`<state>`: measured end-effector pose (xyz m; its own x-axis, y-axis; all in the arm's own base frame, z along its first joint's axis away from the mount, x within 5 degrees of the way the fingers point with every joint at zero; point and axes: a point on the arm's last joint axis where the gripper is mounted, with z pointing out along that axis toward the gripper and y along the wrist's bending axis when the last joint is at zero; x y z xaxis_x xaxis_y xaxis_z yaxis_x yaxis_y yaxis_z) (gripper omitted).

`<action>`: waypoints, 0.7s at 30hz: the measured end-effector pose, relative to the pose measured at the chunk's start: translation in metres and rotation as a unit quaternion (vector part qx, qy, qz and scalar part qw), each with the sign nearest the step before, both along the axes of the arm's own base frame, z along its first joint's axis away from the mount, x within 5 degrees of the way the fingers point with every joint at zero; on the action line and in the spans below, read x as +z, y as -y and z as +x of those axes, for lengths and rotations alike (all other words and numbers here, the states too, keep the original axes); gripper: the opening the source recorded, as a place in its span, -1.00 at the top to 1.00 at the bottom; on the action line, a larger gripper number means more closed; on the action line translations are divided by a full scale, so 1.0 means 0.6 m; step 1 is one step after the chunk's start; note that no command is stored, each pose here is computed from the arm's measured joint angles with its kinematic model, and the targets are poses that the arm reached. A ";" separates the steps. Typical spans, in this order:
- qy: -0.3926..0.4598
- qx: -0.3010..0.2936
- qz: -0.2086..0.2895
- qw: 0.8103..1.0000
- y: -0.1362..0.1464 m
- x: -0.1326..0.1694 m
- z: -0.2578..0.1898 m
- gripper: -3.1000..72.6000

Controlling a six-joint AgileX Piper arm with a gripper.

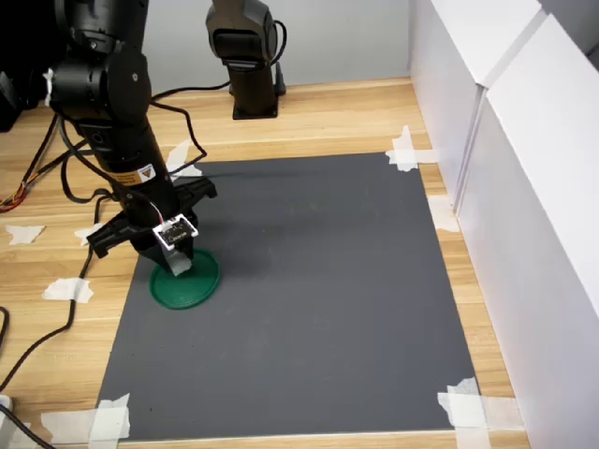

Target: Grasp a white terminal and put it on the green lid.

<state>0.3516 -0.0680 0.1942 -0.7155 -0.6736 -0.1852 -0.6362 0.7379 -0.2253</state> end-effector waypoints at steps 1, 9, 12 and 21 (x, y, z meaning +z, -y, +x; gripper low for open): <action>0.001 -0.001 0.001 1.000 0.000 0.000 0.000 -0.06; -0.001 -0.007 0.007 1.000 -0.002 0.006 -0.003 -0.54; 0.026 -0.018 0.019 0.999 -0.007 0.037 -0.010 -0.54; 0.183 -0.054 0.101 0.976 -0.044 0.201 -0.073 0.01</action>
<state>0.3078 -0.0417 0.3150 -0.6411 -0.5212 -0.5633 -0.4564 0.8490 -0.2661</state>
